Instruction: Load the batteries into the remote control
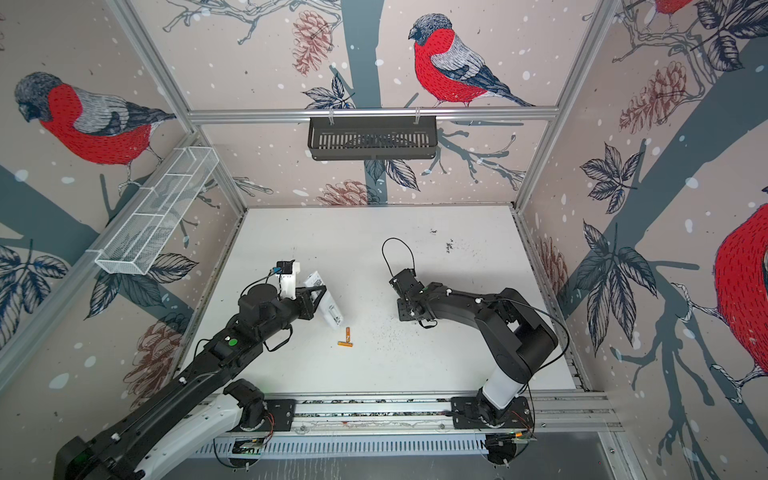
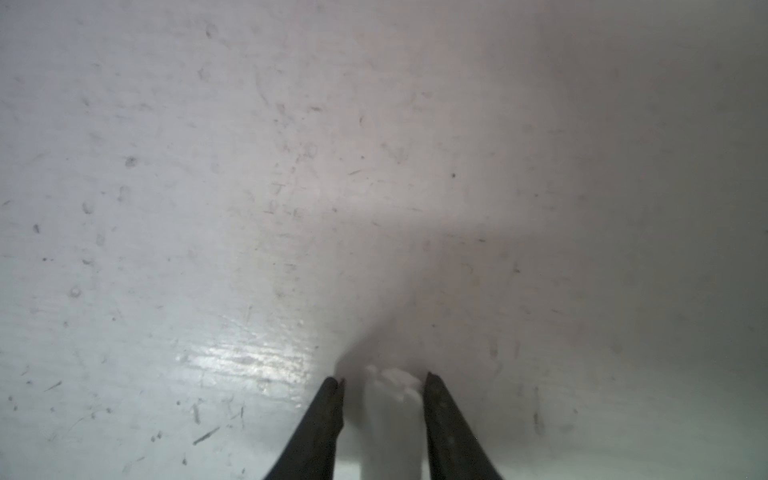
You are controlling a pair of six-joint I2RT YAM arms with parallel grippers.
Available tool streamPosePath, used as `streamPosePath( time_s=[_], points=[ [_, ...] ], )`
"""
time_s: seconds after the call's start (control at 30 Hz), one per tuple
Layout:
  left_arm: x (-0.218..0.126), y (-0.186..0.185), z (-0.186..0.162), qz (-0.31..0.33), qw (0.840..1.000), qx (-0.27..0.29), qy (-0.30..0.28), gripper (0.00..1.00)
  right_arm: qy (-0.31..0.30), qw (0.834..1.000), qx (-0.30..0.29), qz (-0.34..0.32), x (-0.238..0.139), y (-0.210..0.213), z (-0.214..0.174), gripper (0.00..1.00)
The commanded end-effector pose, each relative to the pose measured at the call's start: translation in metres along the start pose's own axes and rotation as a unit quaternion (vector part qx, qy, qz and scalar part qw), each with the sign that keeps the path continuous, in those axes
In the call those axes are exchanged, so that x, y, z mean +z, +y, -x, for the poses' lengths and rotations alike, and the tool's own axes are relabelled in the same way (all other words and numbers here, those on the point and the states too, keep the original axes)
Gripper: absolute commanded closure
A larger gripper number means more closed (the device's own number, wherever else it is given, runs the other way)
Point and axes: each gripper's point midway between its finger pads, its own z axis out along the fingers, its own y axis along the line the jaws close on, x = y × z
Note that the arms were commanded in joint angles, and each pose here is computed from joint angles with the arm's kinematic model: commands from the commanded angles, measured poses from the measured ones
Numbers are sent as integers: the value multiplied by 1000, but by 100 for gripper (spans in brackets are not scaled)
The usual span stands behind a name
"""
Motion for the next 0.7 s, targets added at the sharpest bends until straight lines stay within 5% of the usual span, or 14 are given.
streamPosePath(
  time_s=[0.0,0.23,0.67],
  points=[
    [-2,5,6,15,1000,1,-13,100,1,1000,-18,-10,-8,0,-4,52],
    [-12,24,11,75,997,-1,-20,100,-50,996,-71,21,-36,34,5,37],
    [-35,48,17,147,988,-15,-43,100,-59,985,-127,105,-51,119,-10,34]
  ],
)
